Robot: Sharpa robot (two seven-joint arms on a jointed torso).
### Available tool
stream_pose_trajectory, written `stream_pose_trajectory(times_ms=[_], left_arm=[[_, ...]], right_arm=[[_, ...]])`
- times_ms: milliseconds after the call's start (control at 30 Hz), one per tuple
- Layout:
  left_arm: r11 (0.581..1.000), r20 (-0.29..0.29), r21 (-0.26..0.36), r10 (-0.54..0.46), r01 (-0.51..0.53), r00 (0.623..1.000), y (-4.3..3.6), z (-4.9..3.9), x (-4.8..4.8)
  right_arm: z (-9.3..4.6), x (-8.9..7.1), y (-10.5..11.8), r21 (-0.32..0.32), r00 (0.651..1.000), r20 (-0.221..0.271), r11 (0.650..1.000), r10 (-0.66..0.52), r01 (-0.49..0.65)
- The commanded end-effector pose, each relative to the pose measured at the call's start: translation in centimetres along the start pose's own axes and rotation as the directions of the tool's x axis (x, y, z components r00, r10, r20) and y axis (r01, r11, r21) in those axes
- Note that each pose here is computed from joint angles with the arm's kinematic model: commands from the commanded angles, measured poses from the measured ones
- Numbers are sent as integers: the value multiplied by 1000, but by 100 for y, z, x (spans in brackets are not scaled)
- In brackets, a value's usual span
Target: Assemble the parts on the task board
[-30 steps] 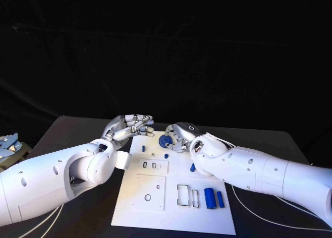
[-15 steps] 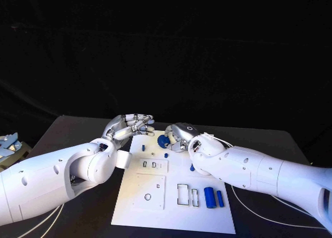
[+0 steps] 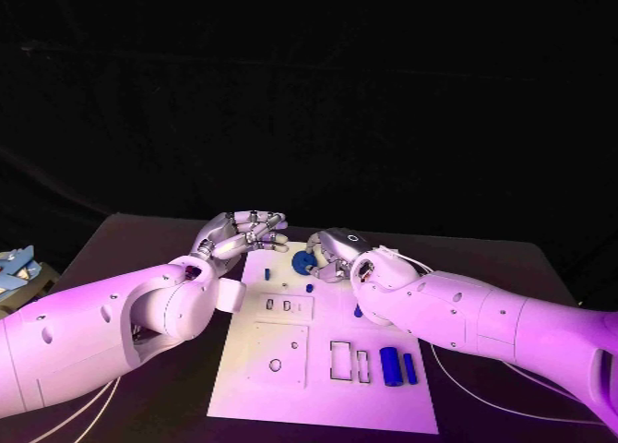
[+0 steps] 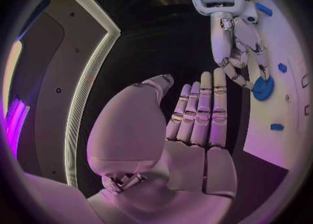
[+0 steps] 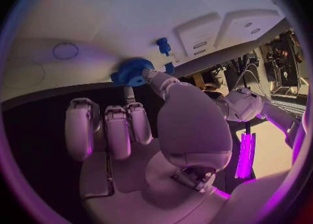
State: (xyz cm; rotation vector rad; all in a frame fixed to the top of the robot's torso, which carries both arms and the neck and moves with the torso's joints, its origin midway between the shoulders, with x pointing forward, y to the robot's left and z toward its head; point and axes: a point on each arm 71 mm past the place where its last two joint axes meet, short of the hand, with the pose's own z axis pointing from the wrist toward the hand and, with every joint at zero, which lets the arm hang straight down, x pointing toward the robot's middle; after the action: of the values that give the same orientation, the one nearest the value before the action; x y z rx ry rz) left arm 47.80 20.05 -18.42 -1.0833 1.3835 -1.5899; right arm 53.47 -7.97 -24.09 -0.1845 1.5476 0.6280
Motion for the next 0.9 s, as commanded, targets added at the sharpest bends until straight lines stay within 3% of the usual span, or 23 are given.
stream_pose_trajectory(times_ms=[33,900], left_arm=[[1000,-18,6,-9,9,1000,-12,7,26],[1000,-17,5,-8,8,1000,-8,11,22]], right_arm=[[2,28,19,-13,1000,-28,1000,9,-10],[-2,84,-46,21,991,-126,999,40,-38]])
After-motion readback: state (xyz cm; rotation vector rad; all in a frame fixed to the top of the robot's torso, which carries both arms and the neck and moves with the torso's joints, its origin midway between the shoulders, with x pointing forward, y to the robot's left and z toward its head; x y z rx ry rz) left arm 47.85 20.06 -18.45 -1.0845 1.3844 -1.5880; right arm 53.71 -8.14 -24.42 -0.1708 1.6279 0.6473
